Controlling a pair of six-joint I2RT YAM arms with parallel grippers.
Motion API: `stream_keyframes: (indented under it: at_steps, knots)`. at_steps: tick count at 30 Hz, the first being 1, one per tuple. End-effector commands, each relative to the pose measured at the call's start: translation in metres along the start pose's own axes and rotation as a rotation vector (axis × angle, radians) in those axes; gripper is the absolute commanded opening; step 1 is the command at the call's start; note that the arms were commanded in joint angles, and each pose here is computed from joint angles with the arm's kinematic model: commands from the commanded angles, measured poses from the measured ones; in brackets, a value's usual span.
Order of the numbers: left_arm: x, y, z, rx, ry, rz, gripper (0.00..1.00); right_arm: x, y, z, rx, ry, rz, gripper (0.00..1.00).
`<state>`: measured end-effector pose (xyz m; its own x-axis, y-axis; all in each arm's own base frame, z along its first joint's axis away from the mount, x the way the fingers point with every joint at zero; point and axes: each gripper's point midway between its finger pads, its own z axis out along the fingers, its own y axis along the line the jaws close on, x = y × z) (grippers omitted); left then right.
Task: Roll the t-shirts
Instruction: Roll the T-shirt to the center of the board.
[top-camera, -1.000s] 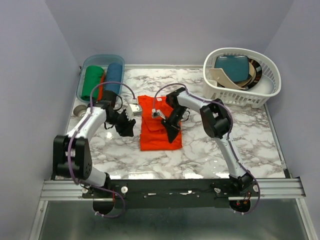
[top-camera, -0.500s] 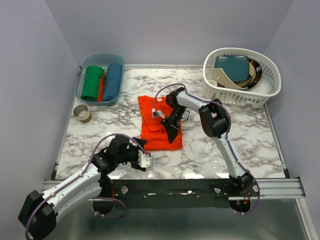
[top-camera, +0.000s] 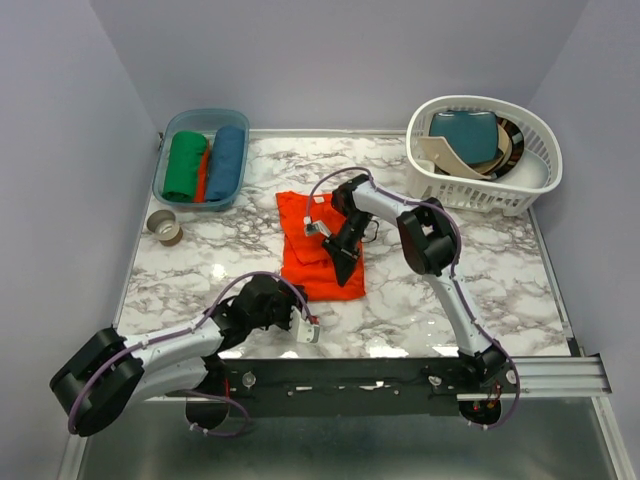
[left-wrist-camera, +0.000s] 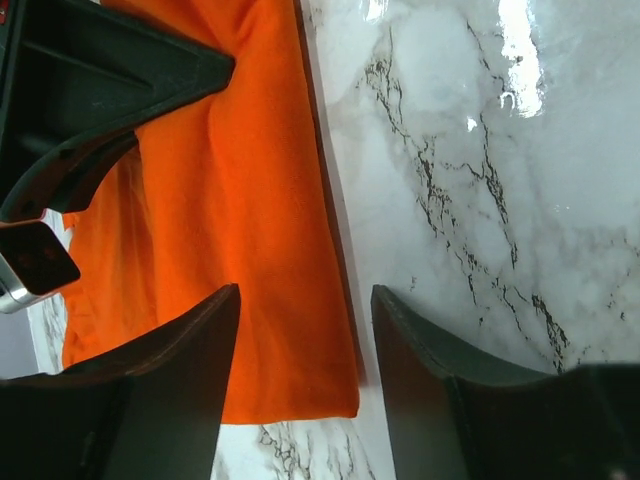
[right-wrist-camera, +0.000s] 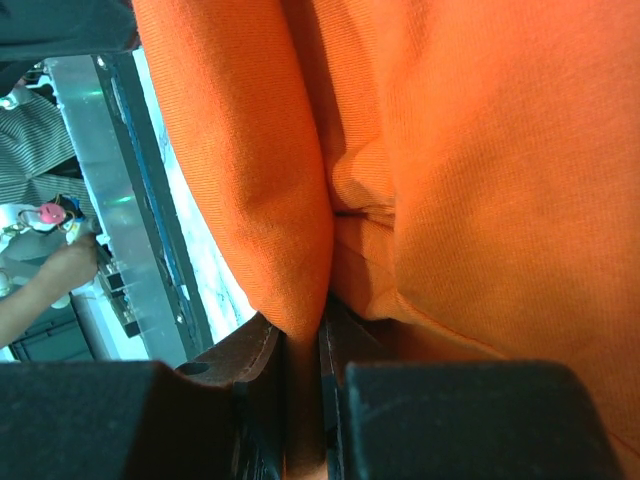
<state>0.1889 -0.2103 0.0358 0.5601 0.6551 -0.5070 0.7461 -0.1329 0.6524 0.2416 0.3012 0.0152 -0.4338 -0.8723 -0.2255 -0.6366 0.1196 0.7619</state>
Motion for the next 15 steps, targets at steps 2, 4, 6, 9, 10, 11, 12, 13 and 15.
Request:
stream_keyframes:
  at_steps: [2,4,6,9,10,11,12,13,15]
  knots:
    - [0.024,-0.024,0.004,0.094,0.108,0.022,0.53,0.054,-0.028,0.011,0.044,0.23,0.047,0.24]
    - [0.031,-0.031,0.006,0.134,0.144,-0.014,0.39,0.055,-0.028,0.011,0.043,0.23,0.048,0.24]
    - [0.037,-0.032,0.008,0.161,0.186,-0.048,0.27,0.054,-0.027,0.01,0.042,0.229,0.044,0.24]
    - [0.037,-0.03,0.01,0.156,0.195,-0.077,0.12,0.054,-0.026,0.01,0.039,0.225,0.037,0.24]
    - [0.038,-0.033,0.01,0.171,0.199,-0.084,0.05,0.054,-0.025,0.01,0.037,0.224,0.034,0.24]
    - [0.035,-0.031,0.011,0.169,0.194,-0.105,0.0,0.054,-0.024,0.01,0.035,0.226,0.025,0.31]
    - [0.031,-0.029,0.011,0.175,0.179,-0.118,0.0,0.054,-0.024,0.009,0.038,0.226,0.023,0.35]
    - [0.028,-0.031,0.01,0.191,0.171,-0.124,0.0,0.053,-0.022,0.006,0.042,0.22,0.018,0.39]
    - [0.015,-0.032,0.007,0.228,0.114,-0.161,0.0,0.054,-0.019,0.004,0.053,0.209,0.003,0.53]
